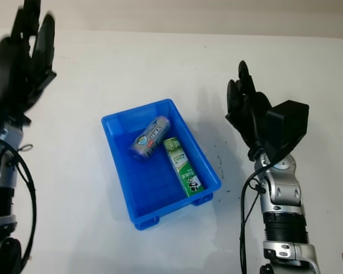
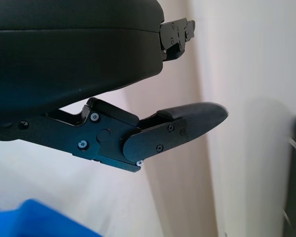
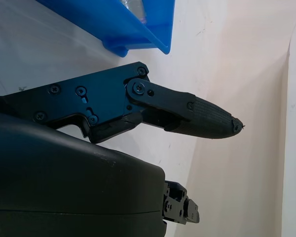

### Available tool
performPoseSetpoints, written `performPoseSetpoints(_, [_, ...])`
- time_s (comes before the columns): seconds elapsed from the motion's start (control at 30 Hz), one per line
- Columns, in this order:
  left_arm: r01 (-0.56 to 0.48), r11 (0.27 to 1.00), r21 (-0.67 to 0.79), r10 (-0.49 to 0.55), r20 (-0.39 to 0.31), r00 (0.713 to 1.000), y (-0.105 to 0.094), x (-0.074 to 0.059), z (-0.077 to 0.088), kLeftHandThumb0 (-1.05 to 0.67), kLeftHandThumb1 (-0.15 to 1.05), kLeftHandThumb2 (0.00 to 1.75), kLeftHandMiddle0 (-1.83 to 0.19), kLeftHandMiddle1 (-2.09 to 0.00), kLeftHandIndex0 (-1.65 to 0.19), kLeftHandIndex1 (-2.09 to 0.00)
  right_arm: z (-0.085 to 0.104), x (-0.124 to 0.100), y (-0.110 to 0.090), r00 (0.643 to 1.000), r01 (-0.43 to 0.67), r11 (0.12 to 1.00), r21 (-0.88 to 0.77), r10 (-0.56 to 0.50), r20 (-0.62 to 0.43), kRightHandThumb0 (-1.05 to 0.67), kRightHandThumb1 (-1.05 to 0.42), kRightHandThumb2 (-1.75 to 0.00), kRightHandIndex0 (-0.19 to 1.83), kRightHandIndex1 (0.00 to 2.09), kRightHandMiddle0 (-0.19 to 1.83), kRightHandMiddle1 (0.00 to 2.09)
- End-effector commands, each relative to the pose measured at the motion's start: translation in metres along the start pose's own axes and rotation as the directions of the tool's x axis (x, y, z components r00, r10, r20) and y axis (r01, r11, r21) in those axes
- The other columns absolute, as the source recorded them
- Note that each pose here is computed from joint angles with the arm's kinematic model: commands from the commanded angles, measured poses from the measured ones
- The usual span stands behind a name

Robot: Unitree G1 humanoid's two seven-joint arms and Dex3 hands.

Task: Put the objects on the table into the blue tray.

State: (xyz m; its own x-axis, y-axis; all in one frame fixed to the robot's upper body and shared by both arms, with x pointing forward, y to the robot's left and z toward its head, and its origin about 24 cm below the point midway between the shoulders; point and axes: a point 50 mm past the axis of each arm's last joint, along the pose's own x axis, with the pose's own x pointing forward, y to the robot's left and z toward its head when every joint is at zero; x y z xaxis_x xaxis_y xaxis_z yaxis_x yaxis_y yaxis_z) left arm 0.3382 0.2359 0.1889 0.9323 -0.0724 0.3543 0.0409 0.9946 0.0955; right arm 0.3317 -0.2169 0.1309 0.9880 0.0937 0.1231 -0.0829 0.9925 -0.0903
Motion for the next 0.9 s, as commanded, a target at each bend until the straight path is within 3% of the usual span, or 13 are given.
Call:
performPoseSetpoints(0.0, [-0.025,0.999,-0.020,0.025,-0.017,1.000,0.003,-0.004,-0.006,-0.79,1.05,0.81,0.19,0.00,0.19,0.00,0.012,0.001,-0.003,0.999,0.008,1.000,-0.024,-0.007,0.041,-0.76,-1.05,-0.71,-0.19,0.00,-0.19,0.00])
performPoseSetpoints(0.27, [-0.070,0.997,-0.037,0.067,-0.074,0.995,0.006,-0.016,-0.027,-0.77,1.05,0.78,0.19,0.00,0.19,0.00,0.014,0.005,0.000,0.998,0.023,1.000,0.002,-0.023,0.056,-0.76,-1.05,-0.74,-0.19,0.00,-0.19,0.00])
performPoseSetpoints(0.87, [-0.040,0.998,-0.053,0.035,-0.096,0.995,-0.010,-0.023,-0.034,-0.78,1.05,0.78,0.19,0.00,0.19,0.00,0.012,0.002,0.002,0.998,0.022,1.000,0.011,-0.023,0.062,-0.77,-1.05,-0.75,-0.19,0.00,-0.19,0.00])
